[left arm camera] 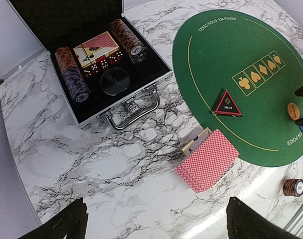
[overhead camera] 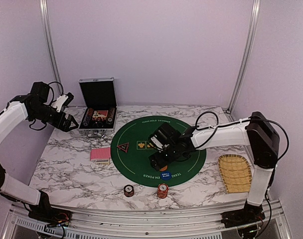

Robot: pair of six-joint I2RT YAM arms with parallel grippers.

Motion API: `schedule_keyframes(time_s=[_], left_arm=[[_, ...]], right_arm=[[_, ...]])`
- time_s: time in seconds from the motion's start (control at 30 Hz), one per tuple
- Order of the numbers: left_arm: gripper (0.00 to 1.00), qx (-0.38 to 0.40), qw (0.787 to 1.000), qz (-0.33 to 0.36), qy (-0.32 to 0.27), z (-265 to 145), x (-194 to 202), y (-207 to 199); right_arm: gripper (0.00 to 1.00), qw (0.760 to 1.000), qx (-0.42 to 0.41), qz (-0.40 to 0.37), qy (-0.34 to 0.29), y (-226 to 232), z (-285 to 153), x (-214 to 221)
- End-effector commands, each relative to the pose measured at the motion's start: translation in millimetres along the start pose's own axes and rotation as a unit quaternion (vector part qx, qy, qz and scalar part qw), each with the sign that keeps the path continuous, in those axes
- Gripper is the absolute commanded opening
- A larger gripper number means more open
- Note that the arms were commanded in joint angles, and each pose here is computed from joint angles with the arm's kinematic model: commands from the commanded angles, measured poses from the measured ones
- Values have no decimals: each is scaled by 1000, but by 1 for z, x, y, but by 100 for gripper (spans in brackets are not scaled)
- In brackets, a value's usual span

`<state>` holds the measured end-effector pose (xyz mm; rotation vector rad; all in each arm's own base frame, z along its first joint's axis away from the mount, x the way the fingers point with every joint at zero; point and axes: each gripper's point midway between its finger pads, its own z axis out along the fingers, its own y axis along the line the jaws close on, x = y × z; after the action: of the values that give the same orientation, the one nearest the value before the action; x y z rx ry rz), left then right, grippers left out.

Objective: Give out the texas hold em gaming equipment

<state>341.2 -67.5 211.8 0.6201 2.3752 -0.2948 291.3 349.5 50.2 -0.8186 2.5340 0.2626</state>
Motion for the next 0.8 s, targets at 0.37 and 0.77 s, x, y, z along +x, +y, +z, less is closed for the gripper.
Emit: schedule_keyframes(time_s=[0.37,0.77], left_arm=[[99,7,1000,13,-9,-10,-6,-5],[99,6,1000,15,-12,-14,-7,-6]], right_arm=[[74,999,13,33,18,5,0,24],[64,998,42,46,31,-4,16,38]])
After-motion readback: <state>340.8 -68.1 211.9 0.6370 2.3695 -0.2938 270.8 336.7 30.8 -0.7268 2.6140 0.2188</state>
